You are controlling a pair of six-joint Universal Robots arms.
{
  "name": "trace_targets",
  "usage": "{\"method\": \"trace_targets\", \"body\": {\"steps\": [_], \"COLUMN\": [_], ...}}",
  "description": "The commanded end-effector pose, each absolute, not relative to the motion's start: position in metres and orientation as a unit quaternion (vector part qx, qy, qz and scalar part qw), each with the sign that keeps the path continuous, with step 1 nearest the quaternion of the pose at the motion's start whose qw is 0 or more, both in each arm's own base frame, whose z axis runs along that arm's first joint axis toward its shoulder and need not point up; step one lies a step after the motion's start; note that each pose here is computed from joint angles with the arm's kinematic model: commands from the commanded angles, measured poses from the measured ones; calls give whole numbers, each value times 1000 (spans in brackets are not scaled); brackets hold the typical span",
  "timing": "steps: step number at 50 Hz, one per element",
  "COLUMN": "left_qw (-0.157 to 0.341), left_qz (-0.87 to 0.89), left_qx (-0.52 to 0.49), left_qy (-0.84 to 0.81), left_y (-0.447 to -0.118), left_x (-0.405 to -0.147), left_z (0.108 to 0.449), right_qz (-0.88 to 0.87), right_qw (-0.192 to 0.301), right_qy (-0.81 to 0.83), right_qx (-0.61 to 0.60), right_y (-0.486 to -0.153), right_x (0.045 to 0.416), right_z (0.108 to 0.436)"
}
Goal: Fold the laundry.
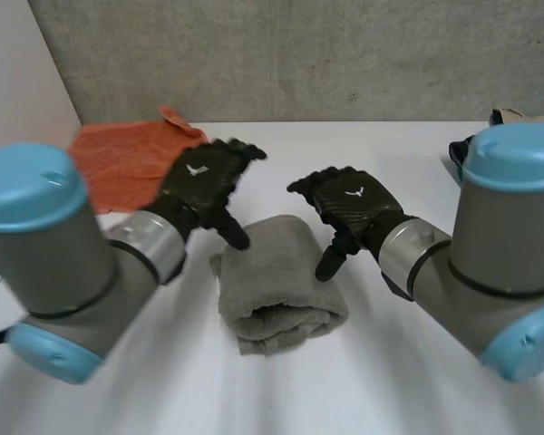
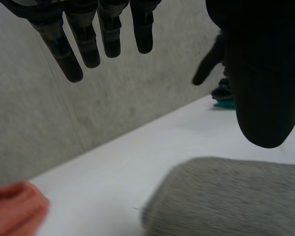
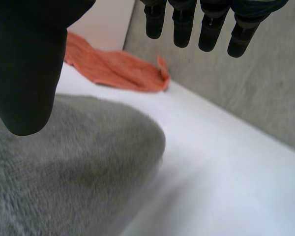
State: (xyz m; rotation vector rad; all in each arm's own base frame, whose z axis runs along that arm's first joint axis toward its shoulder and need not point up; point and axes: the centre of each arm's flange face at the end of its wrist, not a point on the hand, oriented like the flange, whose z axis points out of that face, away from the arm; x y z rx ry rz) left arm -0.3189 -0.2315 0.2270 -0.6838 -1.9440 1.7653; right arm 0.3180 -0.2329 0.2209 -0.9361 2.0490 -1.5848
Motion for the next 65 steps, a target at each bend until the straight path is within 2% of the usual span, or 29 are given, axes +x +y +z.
{"method": "trace_targets", "body": {"steps": [1,5,11,16,19,23,26,33,36,38,43,47,50,65], "left_qw": [168,149,122,55,37,29,38,64,100,121,208,264,281,281], "left_qz": [599,575,558,558,558,580,607,668,681,684,656,621,608,594], "left_qx": [-247,-252,-266,-302,-320,-331,-324,-297,-315,-328,-399,-445,-456,-453], "left_qy": [-743,-764,-777,-771,-765,-744,-725,-680,-654,-640,-606,-589,-586,-602], "left_y": [-213,-211,-208,-207,-206,-206,-205,-211,-214,-217,-220,-215,-215,-222], "left_x": [-340,-341,-337,-326,-323,-323,-326,-331,-339,-342,-349,-354,-356,-360], "left_z": [181,154,138,132,131,151,175,231,248,256,274,282,283,269], "right_qz": [-508,-488,-462,-450,-459,-480,-514,-579,-588,-587,-586,-598,-596,-638], "right_qw": [183,181,187,179,164,158,158,145,137,127,123,124,120,108], "right_qy": [770,781,790,784,772,757,738,694,687,682,663,650,652,610], "right_qx": [-339,-344,-356,-388,-409,-414,-409,-403,-405,-418,-450,-452,-453,-457], "right_y": [-253,-256,-257,-255,-256,-255,-253,-228,-216,-203,-174,-165,-167,-192], "right_x": [326,327,329,331,331,331,329,318,312,306,308,312,316,336], "right_z": [192,175,152,137,139,155,178,198,192,176,149,137,119,100]}}
